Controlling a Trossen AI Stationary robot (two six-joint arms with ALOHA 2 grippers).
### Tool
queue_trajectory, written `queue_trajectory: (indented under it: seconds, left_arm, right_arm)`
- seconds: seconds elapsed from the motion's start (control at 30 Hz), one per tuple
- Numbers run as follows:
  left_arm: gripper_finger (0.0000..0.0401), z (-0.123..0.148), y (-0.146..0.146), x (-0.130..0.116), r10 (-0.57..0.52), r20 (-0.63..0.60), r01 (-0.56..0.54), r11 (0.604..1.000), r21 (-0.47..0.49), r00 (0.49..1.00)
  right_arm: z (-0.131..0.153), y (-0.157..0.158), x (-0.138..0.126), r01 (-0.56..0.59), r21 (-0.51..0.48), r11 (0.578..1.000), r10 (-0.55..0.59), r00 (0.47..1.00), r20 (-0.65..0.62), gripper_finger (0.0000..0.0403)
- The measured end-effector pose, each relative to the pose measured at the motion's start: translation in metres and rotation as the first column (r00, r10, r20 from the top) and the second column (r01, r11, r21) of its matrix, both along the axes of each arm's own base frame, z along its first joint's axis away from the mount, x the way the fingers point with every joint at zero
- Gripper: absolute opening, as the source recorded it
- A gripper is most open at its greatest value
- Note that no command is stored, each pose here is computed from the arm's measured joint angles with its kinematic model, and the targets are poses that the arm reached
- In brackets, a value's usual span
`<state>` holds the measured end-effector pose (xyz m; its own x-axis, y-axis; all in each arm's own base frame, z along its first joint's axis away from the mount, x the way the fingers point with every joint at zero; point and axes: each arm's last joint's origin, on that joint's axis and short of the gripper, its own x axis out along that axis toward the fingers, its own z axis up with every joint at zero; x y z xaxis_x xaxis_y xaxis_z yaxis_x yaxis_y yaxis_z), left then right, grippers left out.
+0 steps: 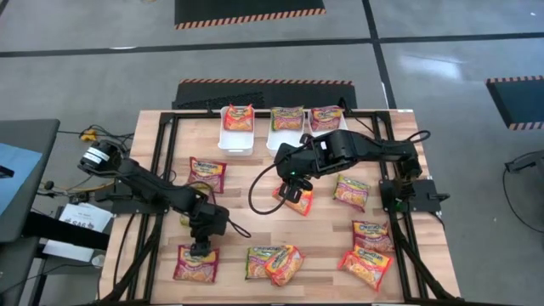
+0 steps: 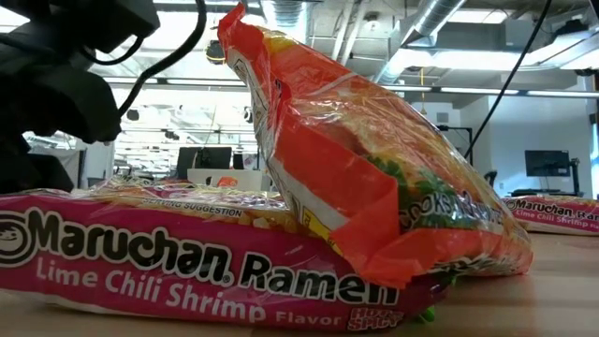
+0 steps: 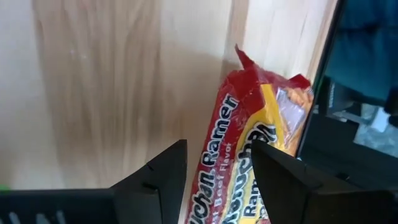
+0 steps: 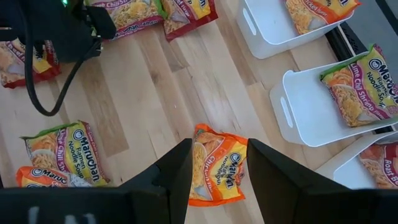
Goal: Sort Maruchan noodles
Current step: Put the red noodle pack into the right white bin
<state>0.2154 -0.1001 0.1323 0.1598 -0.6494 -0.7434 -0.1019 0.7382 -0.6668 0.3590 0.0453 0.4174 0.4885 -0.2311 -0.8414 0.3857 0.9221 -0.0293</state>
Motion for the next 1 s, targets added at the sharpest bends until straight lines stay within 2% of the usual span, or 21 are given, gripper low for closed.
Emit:
queue_trajectory:
  seconds: [0.1, 0.2, 0.47, 0.6, 0.73, 1.0]
  left_arm:
    - [0.0158, 0.0, -0.002, -0.001, -0.016, 0.003, 0.016, 1.0, -0.001, 1.0]
    - [0.0131, 0.0, -0.004, -0.002, -0.031, 0.008, 0.031, 0.999, -0.007, 0.999]
    - [0.0012, 0.0, -0.005, -0.001, -0.036, 0.021, 0.036, 0.999, -0.012, 0.999]
    - [0.0002, 0.0, -0.005, -0.002, -0.049, 0.028, 0.05, 0.999, -0.017, 0.998]
    - [0.0, 0.005, -0.004, -0.002, -0.071, 0.051, 0.074, 0.995, -0.06, 0.996]
    - [0.0, 0.04, 0.007, -0.001, -0.027, 0.224, 0.06, 0.988, -0.142, 0.974]
  right_arm:
    - [0.0, 0.0, 0.0, 0.0, -0.001, 1.0, 0.0, 1.0, 0.0, 0.0175]
    - [0.0, 0.0, 0.0, 0.002, -0.004, 1.0, -0.002, 1.0, 0.001, 0.0175]
    - [0.0, -0.001, 0.0, 0.008, -0.008, 1.0, -0.008, 1.0, 0.003, 0.0175]
    - [0.0, -0.001, 0.0, 0.008, -0.007, 1.0, -0.008, 1.0, 0.006, 0.0175]
    - [0.0, 0.0, 0.001, 0.008, -0.006, 1.0, -0.008, 1.0, 0.009, 0.0175]
    - [0.0, 0.0, 0.001, 0.01, 0.008, 1.0, -0.01, 1.0, 0.01, 0.0175]
